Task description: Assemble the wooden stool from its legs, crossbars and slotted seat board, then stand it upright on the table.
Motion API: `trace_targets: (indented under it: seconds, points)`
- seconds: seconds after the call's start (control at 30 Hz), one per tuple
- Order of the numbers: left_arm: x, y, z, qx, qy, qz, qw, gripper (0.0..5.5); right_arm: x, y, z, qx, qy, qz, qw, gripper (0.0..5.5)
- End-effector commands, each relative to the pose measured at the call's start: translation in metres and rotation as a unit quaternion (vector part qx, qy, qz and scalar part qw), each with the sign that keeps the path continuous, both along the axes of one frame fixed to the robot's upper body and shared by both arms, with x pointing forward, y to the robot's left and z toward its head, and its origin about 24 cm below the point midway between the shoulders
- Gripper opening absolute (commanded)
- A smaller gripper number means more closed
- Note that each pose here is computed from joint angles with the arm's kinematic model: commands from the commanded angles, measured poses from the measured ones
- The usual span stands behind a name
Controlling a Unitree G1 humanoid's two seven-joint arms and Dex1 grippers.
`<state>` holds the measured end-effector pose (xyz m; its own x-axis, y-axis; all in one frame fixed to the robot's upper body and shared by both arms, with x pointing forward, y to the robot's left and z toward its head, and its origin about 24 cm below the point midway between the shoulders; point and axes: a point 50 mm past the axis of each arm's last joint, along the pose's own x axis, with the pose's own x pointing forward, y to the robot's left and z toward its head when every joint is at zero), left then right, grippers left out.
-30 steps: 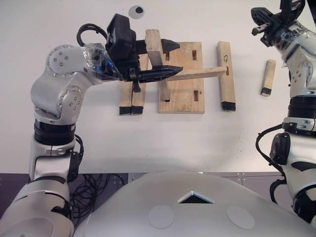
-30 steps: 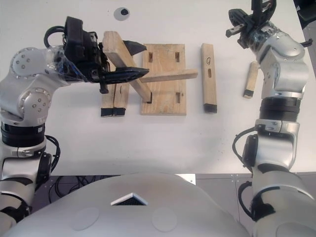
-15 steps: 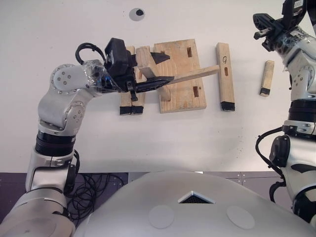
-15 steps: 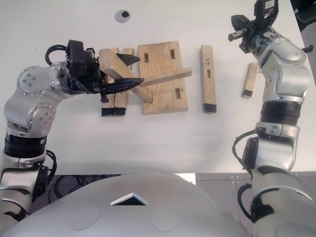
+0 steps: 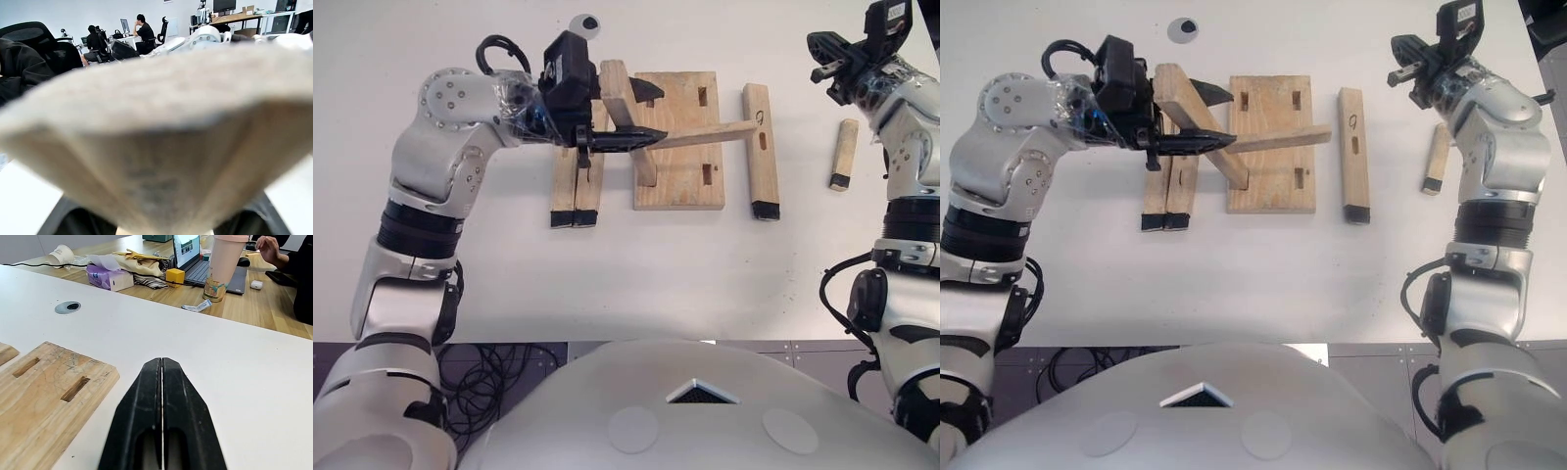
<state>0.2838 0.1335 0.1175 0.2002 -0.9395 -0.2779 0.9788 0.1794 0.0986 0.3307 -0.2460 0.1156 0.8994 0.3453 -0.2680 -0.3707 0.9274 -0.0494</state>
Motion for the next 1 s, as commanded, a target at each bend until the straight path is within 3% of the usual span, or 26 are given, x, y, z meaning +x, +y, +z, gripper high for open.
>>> trace_targets:
  seconds: [0.03, 0.1, 0.2, 0.3, 0.37, 0.5, 0.67, 0.73, 0.87, 1.0]
  points:
    - [-0.008, 0.021, -0.051, 0.089, 0.084, 0.078, 0.989, 2.87, 0.002, 0.007, -0.004, 0.006, 0.003, -0.002, 1.0, 0.0]
    - [-0.011, 0.022, -0.047, 0.095, 0.075, 0.075, 0.99, 3.15, 0.001, 0.008, -0.006, 0.007, 0.004, -0.003, 1.0, 0.0]
    - [-0.019, 0.032, -0.051, 0.124, 0.068, 0.09, 0.986, 3.15, -0.001, 0.01, -0.008, 0.007, 0.004, -0.002, 1.0, 0.0]
    - [-0.024, 0.05, -0.055, 0.154, 0.037, 0.182, 0.971, 3.15, -0.004, 0.008, -0.009, 0.009, 0.003, -0.008, 1.0, 0.0]
    - [-0.022, 0.064, -0.052, 0.142, 0.015, 0.298, 0.944, 3.15, -0.004, 0.002, -0.007, 0.014, -0.004, -0.034, 0.999, 0.0]
    - [-0.028, 0.072, -0.046, 0.074, 0.056, 0.487, 0.868, 3.33, 0.0, -0.008, -0.004, 0.025, -0.026, -0.1, 0.994, 0.0]
    - [-0.03, 0.069, -0.061, 0.055, 0.138, 0.563, 0.813, 3.33, 0.003, -0.011, -0.006, 0.033, -0.036, -0.141, 0.989, 0.0]
    - [-0.026, 0.065, -0.052, 0.037, 0.135, 0.568, 0.811, 3.33, 0.004, -0.012, -0.005, 0.034, -0.039, -0.145, 0.988, 0.0]
    - [-0.023, 0.032, -0.02, 0.002, 0.111, 0.51, 0.853, 3.33, 0.001, -0.016, -0.01, 0.032, -0.038, -0.162, 0.986, 0.0]
    - [-0.032, 0.003, -0.034, 0.007, 0.151, 0.485, 0.862, 3.33, -0.001, -0.014, -0.013, 0.032, -0.033, -0.16, 0.986, 0.0]
